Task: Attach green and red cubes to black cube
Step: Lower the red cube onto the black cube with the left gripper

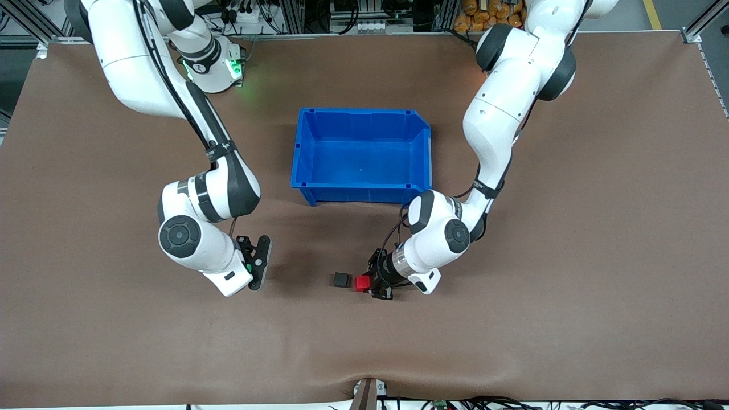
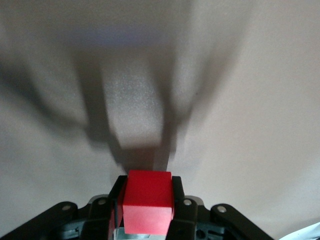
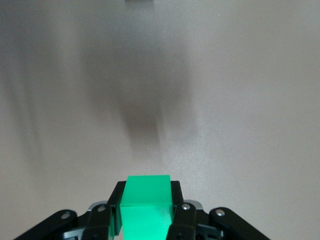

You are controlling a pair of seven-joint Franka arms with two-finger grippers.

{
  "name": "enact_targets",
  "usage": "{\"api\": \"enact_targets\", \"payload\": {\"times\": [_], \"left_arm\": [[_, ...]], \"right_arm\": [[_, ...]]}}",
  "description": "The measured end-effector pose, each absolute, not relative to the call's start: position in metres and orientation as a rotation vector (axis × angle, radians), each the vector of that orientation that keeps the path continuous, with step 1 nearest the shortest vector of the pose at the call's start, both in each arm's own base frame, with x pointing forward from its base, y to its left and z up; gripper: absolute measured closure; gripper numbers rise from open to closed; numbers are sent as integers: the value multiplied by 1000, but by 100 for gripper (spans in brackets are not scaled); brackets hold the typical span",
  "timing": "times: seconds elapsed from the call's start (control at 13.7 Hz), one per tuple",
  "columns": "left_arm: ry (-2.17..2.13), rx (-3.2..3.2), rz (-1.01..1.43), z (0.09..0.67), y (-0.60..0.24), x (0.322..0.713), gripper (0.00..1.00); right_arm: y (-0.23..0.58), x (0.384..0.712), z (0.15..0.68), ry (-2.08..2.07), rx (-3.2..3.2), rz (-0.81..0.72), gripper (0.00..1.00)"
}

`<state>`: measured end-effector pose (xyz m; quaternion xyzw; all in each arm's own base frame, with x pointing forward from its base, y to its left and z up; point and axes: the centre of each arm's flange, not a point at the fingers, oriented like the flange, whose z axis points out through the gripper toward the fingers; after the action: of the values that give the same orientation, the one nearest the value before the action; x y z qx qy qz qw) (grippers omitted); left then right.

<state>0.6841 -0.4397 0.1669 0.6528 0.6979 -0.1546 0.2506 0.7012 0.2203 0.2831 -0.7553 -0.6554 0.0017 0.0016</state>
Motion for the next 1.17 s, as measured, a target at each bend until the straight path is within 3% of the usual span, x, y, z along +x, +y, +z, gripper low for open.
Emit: {"api": "enact_targets", "payload": {"times": [1.17], "left_arm": [[1884,1770,-397,159,-450,677,60]], "right_arm": [[220,701,283,-2053,-2372,10,60]]}}
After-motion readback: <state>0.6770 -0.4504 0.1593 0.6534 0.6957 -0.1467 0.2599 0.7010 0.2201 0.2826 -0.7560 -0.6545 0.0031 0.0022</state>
